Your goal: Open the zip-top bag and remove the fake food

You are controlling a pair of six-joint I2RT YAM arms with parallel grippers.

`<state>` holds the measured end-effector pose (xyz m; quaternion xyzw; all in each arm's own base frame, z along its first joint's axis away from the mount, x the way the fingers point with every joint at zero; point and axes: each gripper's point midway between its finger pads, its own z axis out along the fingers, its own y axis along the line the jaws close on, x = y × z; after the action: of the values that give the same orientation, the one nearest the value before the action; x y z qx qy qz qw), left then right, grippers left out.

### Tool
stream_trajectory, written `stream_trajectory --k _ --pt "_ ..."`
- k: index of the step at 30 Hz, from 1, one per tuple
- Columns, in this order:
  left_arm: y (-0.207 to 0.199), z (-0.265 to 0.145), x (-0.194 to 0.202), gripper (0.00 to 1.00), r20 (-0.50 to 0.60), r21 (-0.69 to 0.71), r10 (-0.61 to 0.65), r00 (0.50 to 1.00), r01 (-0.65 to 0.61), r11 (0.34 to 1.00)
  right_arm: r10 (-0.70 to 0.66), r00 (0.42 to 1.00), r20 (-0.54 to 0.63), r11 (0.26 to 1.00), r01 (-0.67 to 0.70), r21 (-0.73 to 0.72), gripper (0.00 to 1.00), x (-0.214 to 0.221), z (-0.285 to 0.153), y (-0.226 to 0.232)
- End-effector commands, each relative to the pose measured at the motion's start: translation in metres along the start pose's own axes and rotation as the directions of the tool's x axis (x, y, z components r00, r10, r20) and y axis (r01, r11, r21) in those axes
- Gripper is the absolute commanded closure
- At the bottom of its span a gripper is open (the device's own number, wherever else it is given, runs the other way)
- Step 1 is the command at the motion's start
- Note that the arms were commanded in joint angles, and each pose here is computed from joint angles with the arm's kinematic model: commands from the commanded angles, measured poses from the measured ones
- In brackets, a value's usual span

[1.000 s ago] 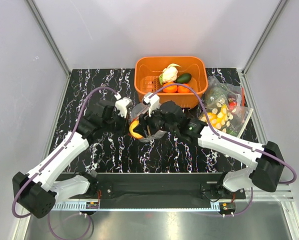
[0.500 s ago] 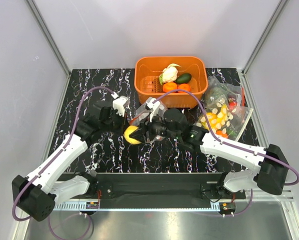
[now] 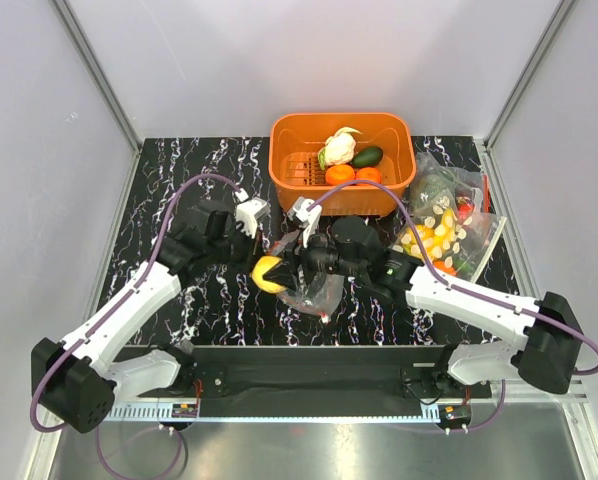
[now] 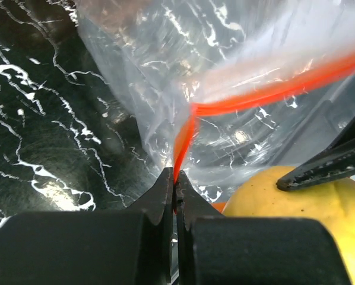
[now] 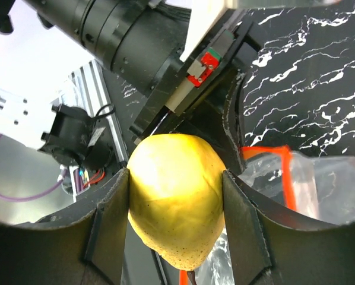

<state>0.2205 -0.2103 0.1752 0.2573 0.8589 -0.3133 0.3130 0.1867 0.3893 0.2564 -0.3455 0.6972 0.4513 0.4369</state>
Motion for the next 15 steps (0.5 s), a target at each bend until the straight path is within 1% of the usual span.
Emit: stream_trajectory --k 1,5,9,15 --pt "-0.004 -0.003 -0.032 1.00 0.094 0.004 0.061 0.994 -0.062 0.998 -0.083 0.989 0.124 0.978 0.104 -0.179 1.00 -0.053 -0.022 0.056" --pt "0.001 -0.008 -0.038 1.00 0.121 -0.002 0.055 0.991 -0.055 0.998 -0.103 0.989 0.103 0.986 0.115 -0.119 1.00 -0.048 -0.028 0.045" --pt "0.003 -0.008 -0.037 1.00 0.118 -0.009 0.052 0.992 -0.051 0.999 -0.114 0.988 0.105 0.990 0.123 -0.076 1.00 -0.049 -0.035 0.039" --pt "0.007 -0.007 -0.037 1.00 0.111 -0.023 0.048 0.993 -0.046 0.999 -0.108 0.977 0.183 0.993 0.115 -0.028 1.00 -0.072 -0.049 0.039"
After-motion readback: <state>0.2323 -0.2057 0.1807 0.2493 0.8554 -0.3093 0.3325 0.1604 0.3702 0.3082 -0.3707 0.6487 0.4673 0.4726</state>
